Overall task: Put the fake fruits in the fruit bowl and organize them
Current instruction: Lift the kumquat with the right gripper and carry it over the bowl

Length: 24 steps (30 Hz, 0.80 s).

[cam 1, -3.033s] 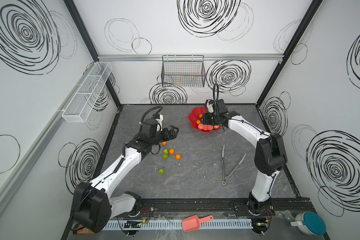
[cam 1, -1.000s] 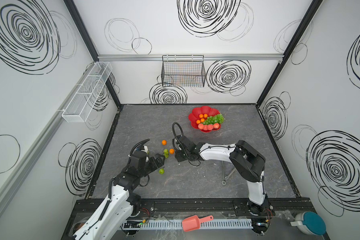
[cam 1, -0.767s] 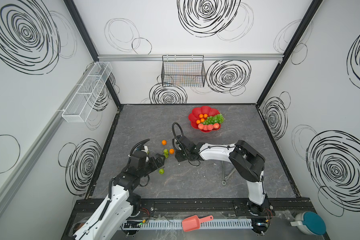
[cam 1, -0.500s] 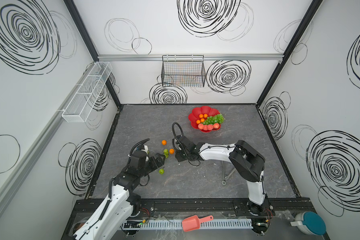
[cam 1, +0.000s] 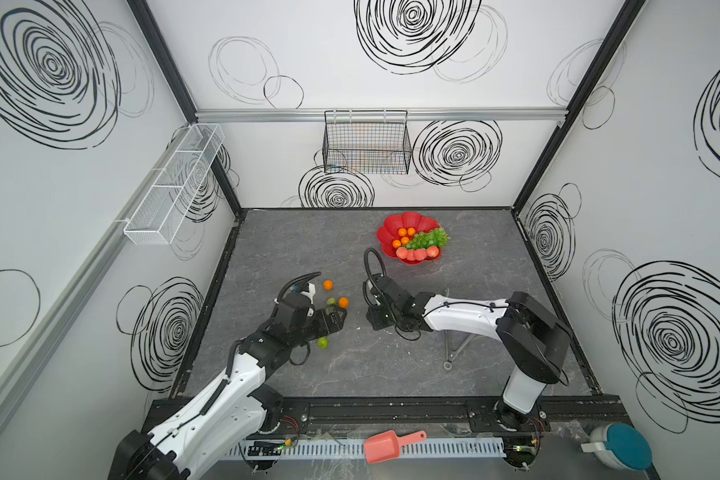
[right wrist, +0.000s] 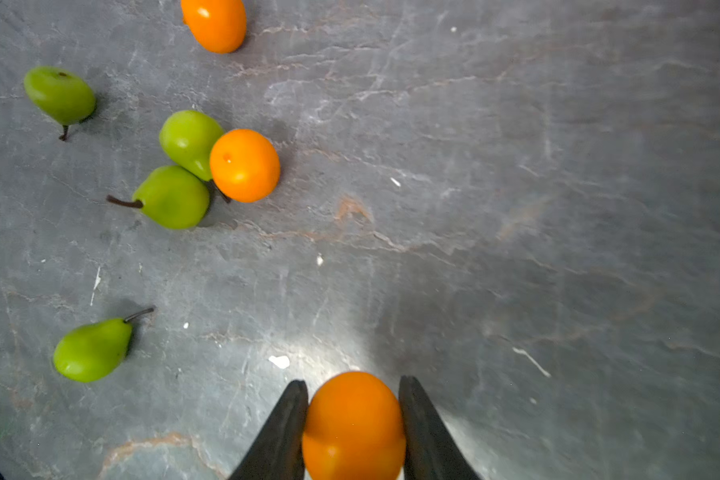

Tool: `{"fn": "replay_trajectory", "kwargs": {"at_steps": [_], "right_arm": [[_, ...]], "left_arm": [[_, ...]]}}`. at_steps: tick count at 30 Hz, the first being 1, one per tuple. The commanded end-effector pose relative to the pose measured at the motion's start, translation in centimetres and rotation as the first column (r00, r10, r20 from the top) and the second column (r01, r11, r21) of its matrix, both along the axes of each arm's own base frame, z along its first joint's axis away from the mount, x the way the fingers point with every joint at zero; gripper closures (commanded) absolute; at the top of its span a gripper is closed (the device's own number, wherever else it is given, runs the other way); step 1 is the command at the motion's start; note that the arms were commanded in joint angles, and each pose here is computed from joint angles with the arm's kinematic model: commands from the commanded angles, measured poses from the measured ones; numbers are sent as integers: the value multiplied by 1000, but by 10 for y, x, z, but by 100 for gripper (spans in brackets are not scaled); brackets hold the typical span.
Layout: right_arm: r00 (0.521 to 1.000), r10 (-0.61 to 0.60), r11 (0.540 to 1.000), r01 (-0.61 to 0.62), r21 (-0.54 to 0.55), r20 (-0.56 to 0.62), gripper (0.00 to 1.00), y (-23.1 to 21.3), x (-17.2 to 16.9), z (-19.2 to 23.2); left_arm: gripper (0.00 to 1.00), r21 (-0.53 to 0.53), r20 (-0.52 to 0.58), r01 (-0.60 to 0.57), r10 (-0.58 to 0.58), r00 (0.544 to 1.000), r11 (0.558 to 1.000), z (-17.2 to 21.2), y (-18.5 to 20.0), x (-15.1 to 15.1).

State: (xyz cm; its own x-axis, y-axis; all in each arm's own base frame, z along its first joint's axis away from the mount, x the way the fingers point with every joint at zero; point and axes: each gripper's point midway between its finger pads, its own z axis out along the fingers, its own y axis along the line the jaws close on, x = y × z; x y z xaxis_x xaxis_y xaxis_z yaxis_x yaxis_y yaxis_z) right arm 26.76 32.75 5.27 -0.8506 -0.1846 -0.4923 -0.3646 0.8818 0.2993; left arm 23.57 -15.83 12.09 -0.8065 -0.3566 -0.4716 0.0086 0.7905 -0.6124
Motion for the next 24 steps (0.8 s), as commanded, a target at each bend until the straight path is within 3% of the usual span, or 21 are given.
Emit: {"fn": "replay_trajectory", "kwargs": {"at_steps": [1,4,13,24], "right_arm": [[998,-62,998,62,-17,20,64,-27,7,6],[995,-100,995,100,1,22,65,-45,13,11],[980,-196,978,192,87,40,65,-84,45,40],[960,-269,955,256,150,76,65,-124,84,77]], "left_arm": [[4,-2,113,8,-8,994,1000,30,-18,19],[4,1,122,-18,18,992,1000,35,-28,26],[4,54,209,76,-85,974,996,61,-63,52],[4,65,257,82,-96,962,995,92,-91,106]]}}
